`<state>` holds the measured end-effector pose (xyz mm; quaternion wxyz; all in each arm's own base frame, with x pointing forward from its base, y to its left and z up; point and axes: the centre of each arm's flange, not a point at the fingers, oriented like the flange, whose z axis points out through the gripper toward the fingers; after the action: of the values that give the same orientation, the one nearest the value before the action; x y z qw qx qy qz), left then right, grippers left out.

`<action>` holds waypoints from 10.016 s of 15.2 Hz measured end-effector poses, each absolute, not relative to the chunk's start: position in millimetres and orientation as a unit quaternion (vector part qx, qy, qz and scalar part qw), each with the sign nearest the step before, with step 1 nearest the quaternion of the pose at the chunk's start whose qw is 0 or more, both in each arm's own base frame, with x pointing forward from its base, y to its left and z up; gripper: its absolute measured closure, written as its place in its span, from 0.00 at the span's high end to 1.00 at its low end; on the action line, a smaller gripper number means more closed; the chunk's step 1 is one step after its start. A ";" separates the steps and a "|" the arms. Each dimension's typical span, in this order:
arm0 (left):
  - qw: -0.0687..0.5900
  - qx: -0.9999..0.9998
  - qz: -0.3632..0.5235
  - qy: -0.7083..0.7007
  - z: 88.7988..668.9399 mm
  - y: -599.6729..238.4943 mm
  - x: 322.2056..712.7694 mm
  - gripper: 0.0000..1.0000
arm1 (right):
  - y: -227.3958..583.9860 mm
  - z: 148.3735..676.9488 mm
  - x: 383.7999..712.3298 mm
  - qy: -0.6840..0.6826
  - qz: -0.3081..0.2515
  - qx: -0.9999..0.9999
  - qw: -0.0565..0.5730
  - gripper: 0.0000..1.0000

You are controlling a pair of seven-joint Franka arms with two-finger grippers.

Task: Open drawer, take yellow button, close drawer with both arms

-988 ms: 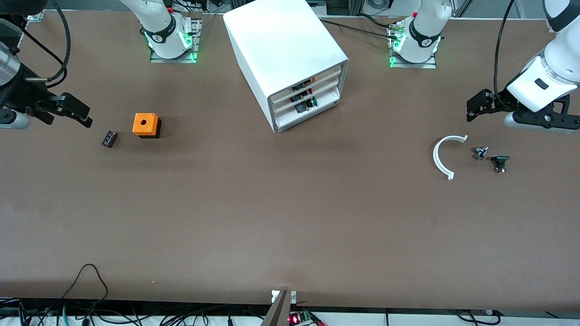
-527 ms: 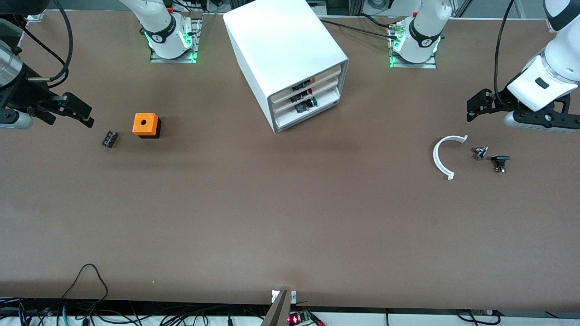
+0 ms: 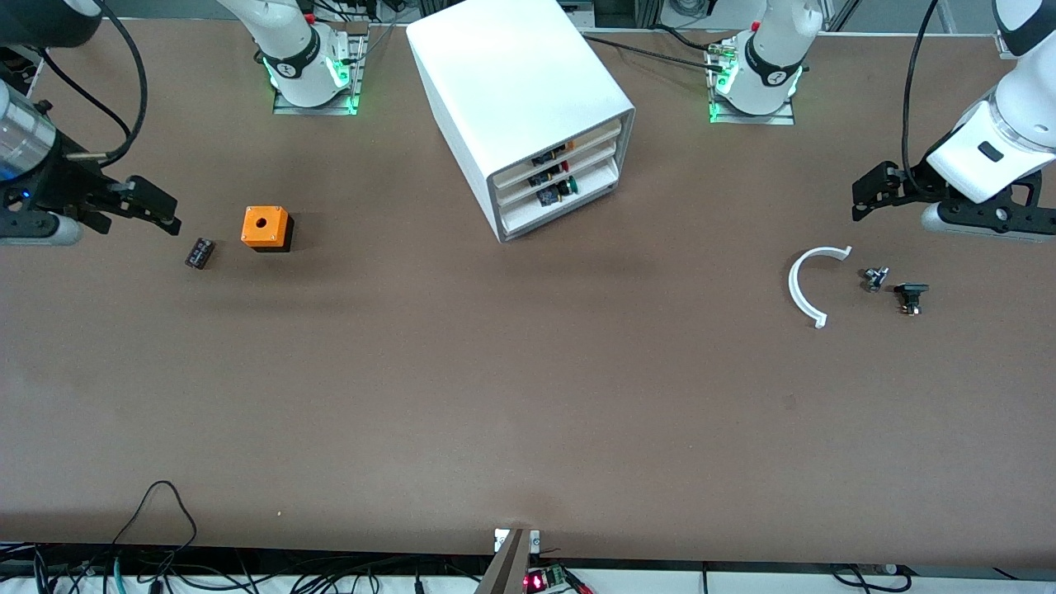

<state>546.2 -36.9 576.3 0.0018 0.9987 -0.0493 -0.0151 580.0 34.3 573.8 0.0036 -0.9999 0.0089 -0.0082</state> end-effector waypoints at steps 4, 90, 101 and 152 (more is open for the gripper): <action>0.046 0.995 -0.069 -0.053 559.5 -46.7 539.6 1.00 | 35.1 530.3 599.5 0.005 0.019 -1.000 0.003 1.00; 0.524 0.791 -0.184 -0.258 264.1 -204.2 558.4 0.15 | 467.5 505.3 601.9 0.508 0.018 -0.840 0.189 1.00; 0.489 0.812 -0.233 -0.218 301.7 -190.1 578.1 0.93 | 552.8 453.2 545.8 0.527 0.047 -0.831 0.172 1.00; 0.001 0.996 -0.085 0.041 514.1 -191.6 629.7 1.00 | 325.3 484.1 663.7 0.244 0.026 -0.967 0.063 0.42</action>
<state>629.7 -191.6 514.1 0.0009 0.9956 0.0406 -0.0847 663.7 325.3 484.1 0.0627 -0.9673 0.2444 0.0264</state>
